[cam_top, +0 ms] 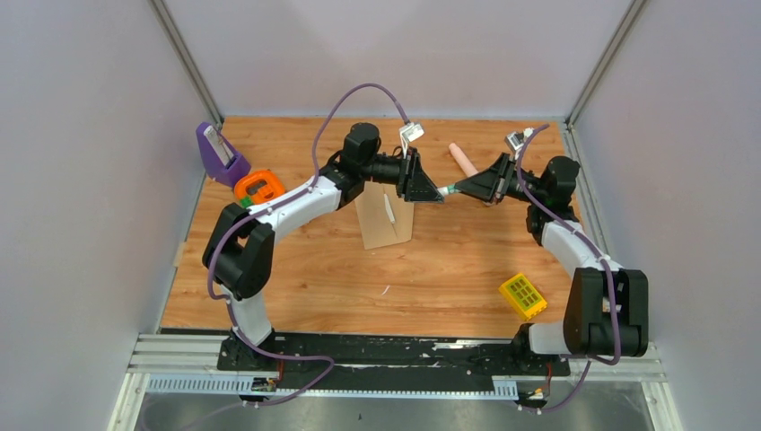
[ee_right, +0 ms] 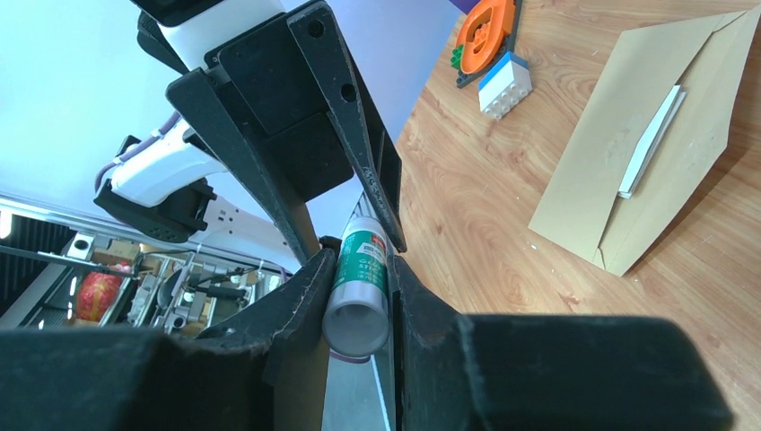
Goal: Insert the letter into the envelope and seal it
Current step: Open the solid glue cap from the solid glue.
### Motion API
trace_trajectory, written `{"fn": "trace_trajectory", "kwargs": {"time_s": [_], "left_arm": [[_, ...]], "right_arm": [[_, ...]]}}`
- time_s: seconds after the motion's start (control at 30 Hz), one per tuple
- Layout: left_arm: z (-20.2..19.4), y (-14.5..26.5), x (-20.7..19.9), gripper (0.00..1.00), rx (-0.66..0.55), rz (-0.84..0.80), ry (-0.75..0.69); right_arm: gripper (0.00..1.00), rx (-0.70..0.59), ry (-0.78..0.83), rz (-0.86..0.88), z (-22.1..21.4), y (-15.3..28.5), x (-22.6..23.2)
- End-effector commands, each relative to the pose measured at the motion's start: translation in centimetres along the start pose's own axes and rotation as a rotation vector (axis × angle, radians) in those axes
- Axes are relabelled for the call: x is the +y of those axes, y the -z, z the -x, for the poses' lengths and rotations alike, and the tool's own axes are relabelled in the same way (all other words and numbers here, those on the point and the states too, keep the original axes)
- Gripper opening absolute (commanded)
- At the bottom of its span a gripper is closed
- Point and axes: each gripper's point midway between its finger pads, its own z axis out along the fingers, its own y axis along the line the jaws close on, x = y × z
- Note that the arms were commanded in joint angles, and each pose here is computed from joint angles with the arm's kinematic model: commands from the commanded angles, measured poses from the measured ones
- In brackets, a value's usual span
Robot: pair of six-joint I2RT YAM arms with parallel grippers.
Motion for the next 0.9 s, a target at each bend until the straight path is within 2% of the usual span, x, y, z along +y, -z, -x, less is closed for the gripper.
{"fn": "trace_trajectory", "kwargs": {"time_s": [0.0,0.2,0.43,0.53,0.6,0.67,0.87], "left_arm": [[1.2,-0.3,-1.0,0.53,-0.020,-0.039,-0.045],[1.2,-0.3,-1.0,0.51,-0.020,-0.040,-0.045],[1.4,-0.1,-0.9,0.29,-0.027,-0.038,-0.044],[1.5,0.0,-0.8,0.24,-0.030,-0.037,-0.041],[1.5,0.0,-0.8,0.14,-0.030,-0.037,-0.043],[1.4,0.0,-0.8,0.09,-0.027,-0.038,-0.045],[-0.1,0.6,-0.7,0.05,0.000,-0.023,-0.054]], "right_arm": [[0.00,0.012,0.044,0.026,-0.2,-0.3,0.5],[0.00,0.023,0.045,0.033,-0.4,-0.4,0.8],[0.00,0.025,0.040,0.033,-0.5,-0.4,0.7],[0.00,0.030,0.039,0.035,-0.6,-0.5,0.7],[0.00,0.030,0.037,0.034,-0.6,-0.5,0.6],[0.00,0.031,0.037,0.030,-0.5,-0.6,0.5],[0.00,-0.033,0.033,-0.001,2.0,1.5,0.0]]}}
